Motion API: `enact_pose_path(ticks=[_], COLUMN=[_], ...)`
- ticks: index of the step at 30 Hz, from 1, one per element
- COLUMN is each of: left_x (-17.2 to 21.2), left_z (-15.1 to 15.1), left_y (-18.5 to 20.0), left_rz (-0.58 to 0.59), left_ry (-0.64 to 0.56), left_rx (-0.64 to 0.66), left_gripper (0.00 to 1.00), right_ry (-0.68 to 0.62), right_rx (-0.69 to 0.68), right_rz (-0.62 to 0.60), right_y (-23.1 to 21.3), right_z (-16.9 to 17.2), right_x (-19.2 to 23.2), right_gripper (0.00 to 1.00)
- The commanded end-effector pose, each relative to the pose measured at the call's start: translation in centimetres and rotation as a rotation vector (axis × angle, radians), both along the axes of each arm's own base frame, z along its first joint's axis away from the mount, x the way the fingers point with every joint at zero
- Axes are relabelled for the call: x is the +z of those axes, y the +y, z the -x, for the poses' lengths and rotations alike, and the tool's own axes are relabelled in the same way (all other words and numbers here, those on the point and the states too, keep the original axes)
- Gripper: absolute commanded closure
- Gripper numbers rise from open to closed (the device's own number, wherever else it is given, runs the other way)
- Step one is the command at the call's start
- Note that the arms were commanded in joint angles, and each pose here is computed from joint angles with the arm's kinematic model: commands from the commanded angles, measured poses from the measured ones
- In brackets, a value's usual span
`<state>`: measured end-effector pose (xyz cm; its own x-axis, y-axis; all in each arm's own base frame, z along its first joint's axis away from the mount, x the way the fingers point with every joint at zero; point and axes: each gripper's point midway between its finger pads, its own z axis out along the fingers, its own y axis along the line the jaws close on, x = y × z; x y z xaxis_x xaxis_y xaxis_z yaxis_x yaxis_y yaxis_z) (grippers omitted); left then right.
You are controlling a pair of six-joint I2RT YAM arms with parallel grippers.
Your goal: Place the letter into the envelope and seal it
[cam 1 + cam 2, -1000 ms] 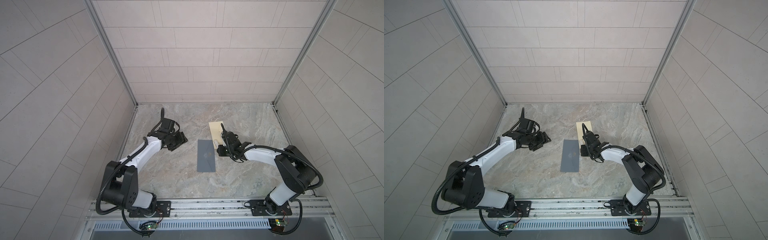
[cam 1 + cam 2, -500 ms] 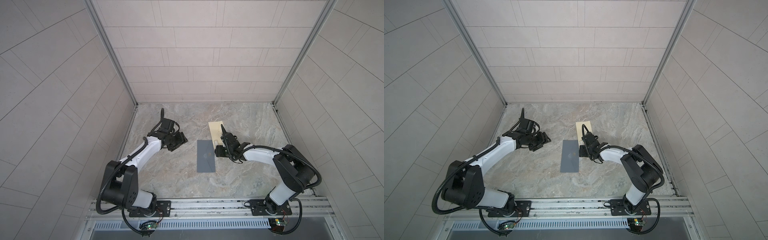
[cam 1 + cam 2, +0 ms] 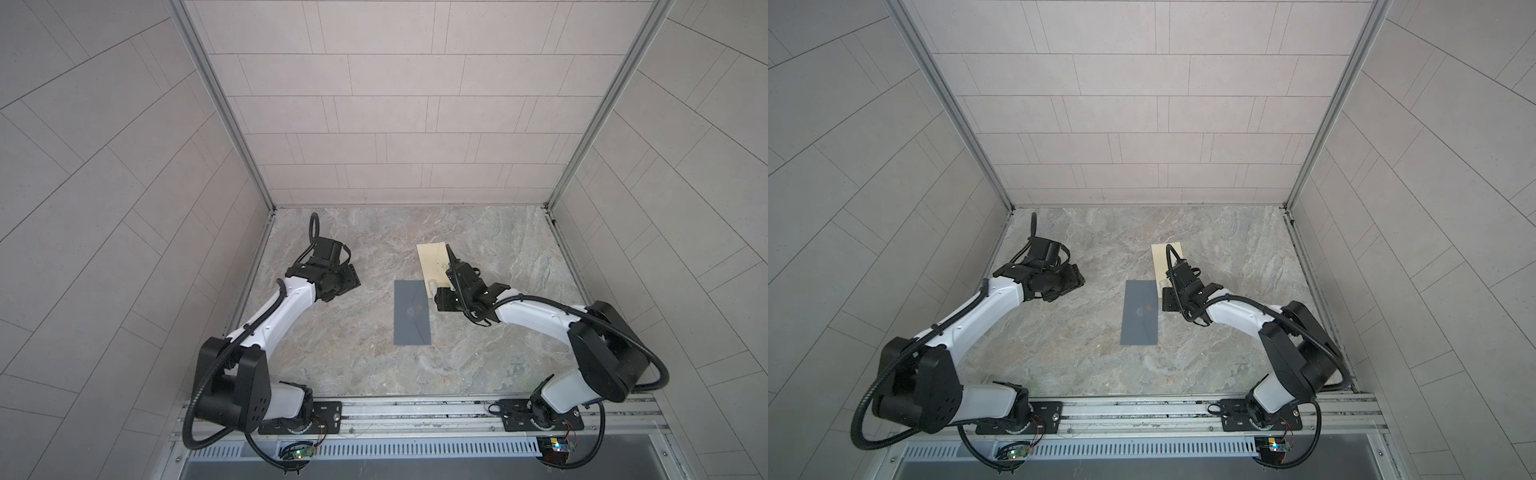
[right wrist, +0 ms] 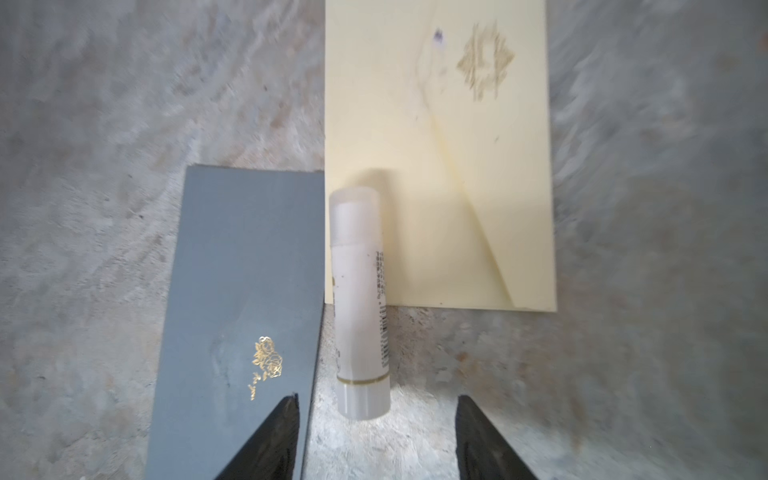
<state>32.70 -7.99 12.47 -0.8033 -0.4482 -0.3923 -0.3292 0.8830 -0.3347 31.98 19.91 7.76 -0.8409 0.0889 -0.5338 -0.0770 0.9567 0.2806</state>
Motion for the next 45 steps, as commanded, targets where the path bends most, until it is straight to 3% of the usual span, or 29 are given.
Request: enact_pose_path(ticks=[1,3,4,5,10,16,21,23,24,25,30,33,37,40,43,45], left_x=[3.5,5.7,6.6,7.1,5.1,0.6,-1.2,-2.1,-2.1,-2.0,-2.0,-2.5,-3.3,-4.1,-3.8,-3.9], left_z=[0.5,1.1,1.4,1.6,1.3,-0.6,-3.2,-4.1,-4.4,-4.7,-6.5,-6.3,-6.7,-6.8,-7.0,-6.9], left_y=[8.3,11.5,12.8,13.6,14.9,14.9,14.8,14.9,14.8,14.7,14.1,12.7,11.2,11.4,11.5,11.4], left_rz=[-0.383,-0.543,-0.620,-0.677,-0.856,-0.767,-0.772,-0.786,-0.788,-0.791,-0.773,-0.728,-0.701,-0.638,-0.653,-0.642], left_ry=[-0.129,-0.229,-0.272,-0.303,-0.429,-0.318,-0.359,-0.364,-0.338,-0.331,-0.499,-0.537,-0.648,-0.553,-0.628,-0.596], left_rx=[0.193,0.292,0.327,0.341,0.311,0.271,0.279,0.264,0.245,0.234,0.218,0.131,0.050,0.015,0.033,0.028], left_gripper=[0.25,0.20,0.05,0.00,0.00,0.00,0.00,0.00,0.00,0.00,0.00,0.00,0.00,0.00,0.00,0.00], right_ry=[-0.193,-0.257,-0.299,-0.327,-0.506,-0.430,-0.414,-0.419,-0.458,-0.505,-0.629,-0.521,-0.518,-0.516,-0.525,-0.531], right_rx=[-0.126,-0.237,-0.298,-0.348,-0.534,-0.618,-0.612,-0.594,-0.565,-0.544,-0.396,-0.358,-0.341,-0.340,-0.336,-0.338], right_rz=[0.113,0.185,0.221,0.254,0.468,0.583,0.697,0.714,0.693,0.676,0.564,0.515,0.476,0.466,0.469,0.488], right_y=[-5.2,-9.3,-11.6,-13.4,-21.0,-24.9,-26.0,-25.9,-25.4,-25.0,-23.3,-23.3,-23.3,-23.4,-23.3,-23.2], right_z=[-1.4,-1.2,-1.0,-0.7,1.0,0.4,-1.8,-2.8,-3.6,-4.1,-6.1,-6.6,-6.9,-7.0,-7.1,-6.9], right_x=[6.7,8.7,9.9,10.3,11.0,7.9,4.8,4.2,4.5,4.7,2.0,1.1,0.9,0.8,1.0,1.1], right_gripper=[0.38,0.38,0.37,0.35,0.25,0.22,0.22,0.14,0.03,0.00,0.00,0.00,0.00,0.00,0.00,0.00])
